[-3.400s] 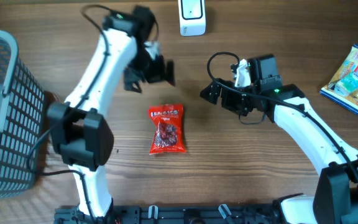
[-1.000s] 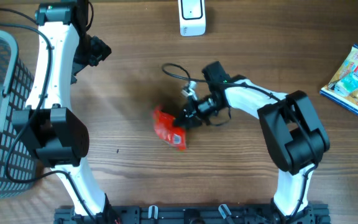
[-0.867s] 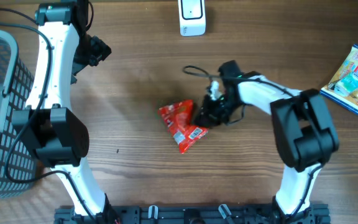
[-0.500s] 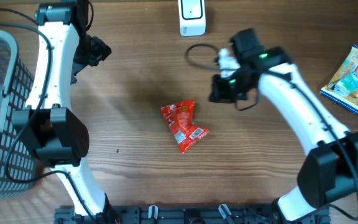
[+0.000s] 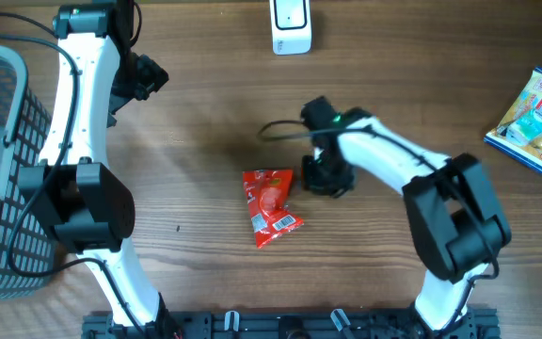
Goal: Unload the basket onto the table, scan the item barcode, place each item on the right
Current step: 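Grasp the red HACKS bag with the right gripper, then lift the red bag and move it right with the right gripper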
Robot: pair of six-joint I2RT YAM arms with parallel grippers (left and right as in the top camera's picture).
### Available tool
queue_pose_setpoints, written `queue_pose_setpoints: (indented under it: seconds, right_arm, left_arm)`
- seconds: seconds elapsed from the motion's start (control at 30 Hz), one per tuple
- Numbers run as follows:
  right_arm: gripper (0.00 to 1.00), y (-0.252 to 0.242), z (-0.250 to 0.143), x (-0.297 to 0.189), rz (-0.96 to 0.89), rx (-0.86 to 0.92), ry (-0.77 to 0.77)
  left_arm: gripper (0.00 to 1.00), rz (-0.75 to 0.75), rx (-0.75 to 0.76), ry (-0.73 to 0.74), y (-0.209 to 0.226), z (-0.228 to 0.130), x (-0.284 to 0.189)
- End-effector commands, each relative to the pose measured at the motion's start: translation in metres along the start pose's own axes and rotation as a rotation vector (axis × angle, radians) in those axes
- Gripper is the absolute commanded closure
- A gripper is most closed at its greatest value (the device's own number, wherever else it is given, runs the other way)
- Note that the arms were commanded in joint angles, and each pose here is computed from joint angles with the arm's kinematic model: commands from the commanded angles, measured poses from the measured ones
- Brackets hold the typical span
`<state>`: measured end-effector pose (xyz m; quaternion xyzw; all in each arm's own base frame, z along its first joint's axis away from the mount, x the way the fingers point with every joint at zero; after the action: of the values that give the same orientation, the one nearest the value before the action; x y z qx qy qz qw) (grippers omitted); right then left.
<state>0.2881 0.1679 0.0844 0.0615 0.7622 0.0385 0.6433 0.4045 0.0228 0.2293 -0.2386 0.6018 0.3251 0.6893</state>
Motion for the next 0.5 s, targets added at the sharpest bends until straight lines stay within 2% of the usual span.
queue_pose_setpoints:
  seconds: [0.0,0.07,0.1,0.2,0.3,0.37,0.47]
  right_arm:
    - [0.96,0.013,0.019,-0.074,0.154,-0.119,-0.129]
    - [0.96,0.054,0.002,-0.106,0.528,-0.371,-0.109]
    - [0.96,0.067,-0.006,-0.109,0.61,-0.441,-0.092]
    - [0.96,0.097,-0.025,-0.087,0.619,-0.483,-0.038]
    - [0.96,0.113,-0.04,-0.036,0.587,-0.39,0.031]
    - [0.96,0.102,-0.044,0.002,0.527,-0.28,0.074]
    - [0.96,0.068,-0.036,0.03,0.327,-0.15,0.025]
  left_arm:
    - [0.0,0.0,-0.024,-0.023,0.003,0.003,-0.005]
    - [0.0,0.0,-0.024,-0.023,0.003,0.003,-0.005]
    - [0.0,0.0,-0.024,-0.023,0.003,0.003,-0.005]
    - [0.0,0.0,-0.024,-0.023,0.003,0.003,-0.005]
    - [0.0,0.0,-0.024,-0.023,0.003,0.003,-0.005]
    - [0.0,0.0,-0.024,-0.023,0.003,0.003,-0.005]
    - [0.0,0.0,-0.024,-0.023,0.003,0.003,-0.005]
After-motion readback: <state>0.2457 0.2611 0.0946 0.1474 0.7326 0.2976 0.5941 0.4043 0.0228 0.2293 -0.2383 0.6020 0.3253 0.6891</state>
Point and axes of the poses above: each gripper's point midway between its finger pads, its own x axis out along the fingers, its own y axis along the line the jaws close on, z = x × y, the point moved 8 cm from there along -x, back along the fingers, and after that the axes turned 2 degrees about -x, right-handed, at the moved point
